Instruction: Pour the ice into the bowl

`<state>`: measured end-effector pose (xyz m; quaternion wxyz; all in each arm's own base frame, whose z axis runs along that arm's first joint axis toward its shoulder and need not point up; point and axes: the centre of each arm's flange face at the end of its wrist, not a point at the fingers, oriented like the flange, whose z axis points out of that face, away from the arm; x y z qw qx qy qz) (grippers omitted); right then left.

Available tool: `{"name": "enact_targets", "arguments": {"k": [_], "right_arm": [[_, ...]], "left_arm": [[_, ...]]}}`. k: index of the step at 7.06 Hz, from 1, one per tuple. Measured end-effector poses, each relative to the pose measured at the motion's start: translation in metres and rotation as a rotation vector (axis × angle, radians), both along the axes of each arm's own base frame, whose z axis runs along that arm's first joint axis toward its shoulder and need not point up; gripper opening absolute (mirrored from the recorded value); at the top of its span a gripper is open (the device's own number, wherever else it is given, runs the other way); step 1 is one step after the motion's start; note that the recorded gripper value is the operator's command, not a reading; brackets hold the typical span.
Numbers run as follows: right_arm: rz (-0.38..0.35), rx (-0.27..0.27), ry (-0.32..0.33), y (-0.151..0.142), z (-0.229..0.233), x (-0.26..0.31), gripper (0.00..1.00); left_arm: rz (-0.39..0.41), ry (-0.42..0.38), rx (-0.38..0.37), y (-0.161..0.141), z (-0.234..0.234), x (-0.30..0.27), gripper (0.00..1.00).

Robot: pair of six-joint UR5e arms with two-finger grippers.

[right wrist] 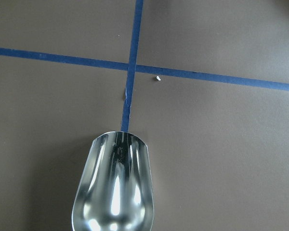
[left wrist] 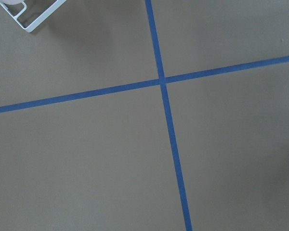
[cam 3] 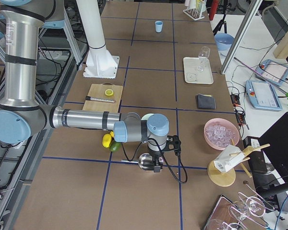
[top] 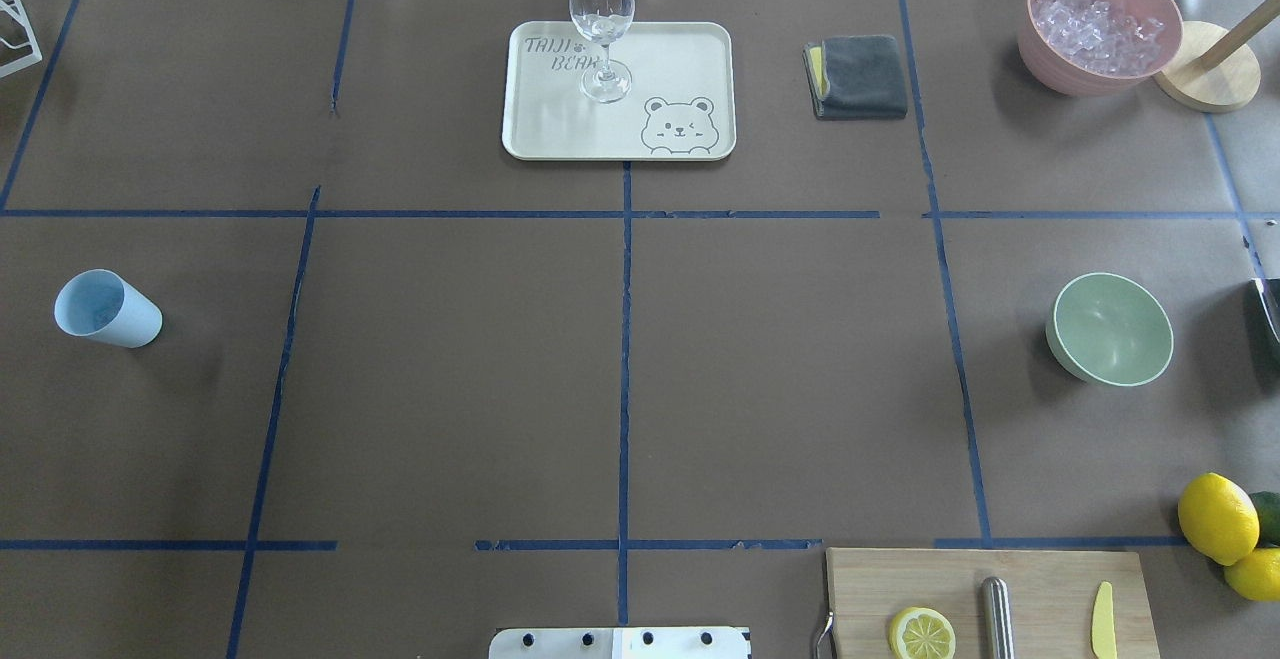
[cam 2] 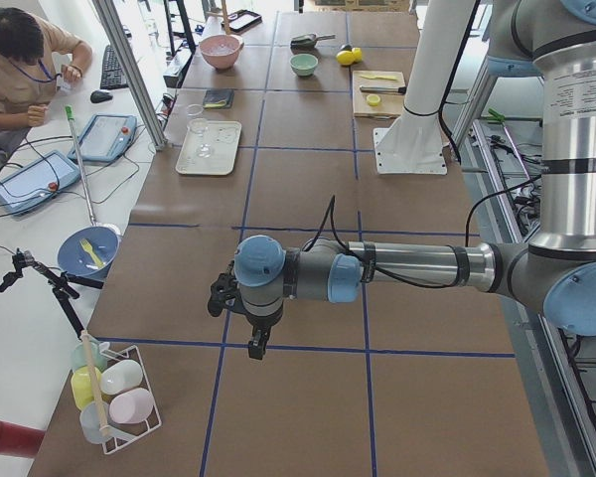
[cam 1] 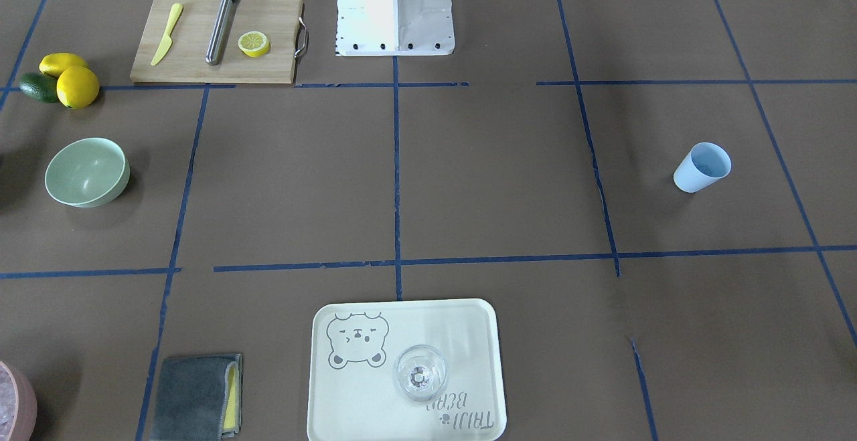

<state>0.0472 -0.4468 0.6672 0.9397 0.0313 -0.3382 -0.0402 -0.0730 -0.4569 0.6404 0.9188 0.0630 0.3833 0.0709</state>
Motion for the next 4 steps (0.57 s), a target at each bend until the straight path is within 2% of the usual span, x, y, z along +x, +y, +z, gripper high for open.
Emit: {"name": "enact_targets", "arguments": {"k": [2,3,4], "right_arm": [[-0.001,0.004,-0.001,0.0,-0.001,0.0,1.0],[-0.002,0.017,-0.003,-0.002,-0.006,-0.001,1.0],[-0.004,0.052,-0.01,-0.005,-0.012,-0.001,1.0]], "left_arm": [[0.002,0.001,0.002,-0.001,-0.001,0.001,1.0],[0.002,0.003,0.003,-0.001,-0.002,0.001,1.0],[0.002,0.005,0.003,-0.002,-0.002,0.001,1.0]]}}
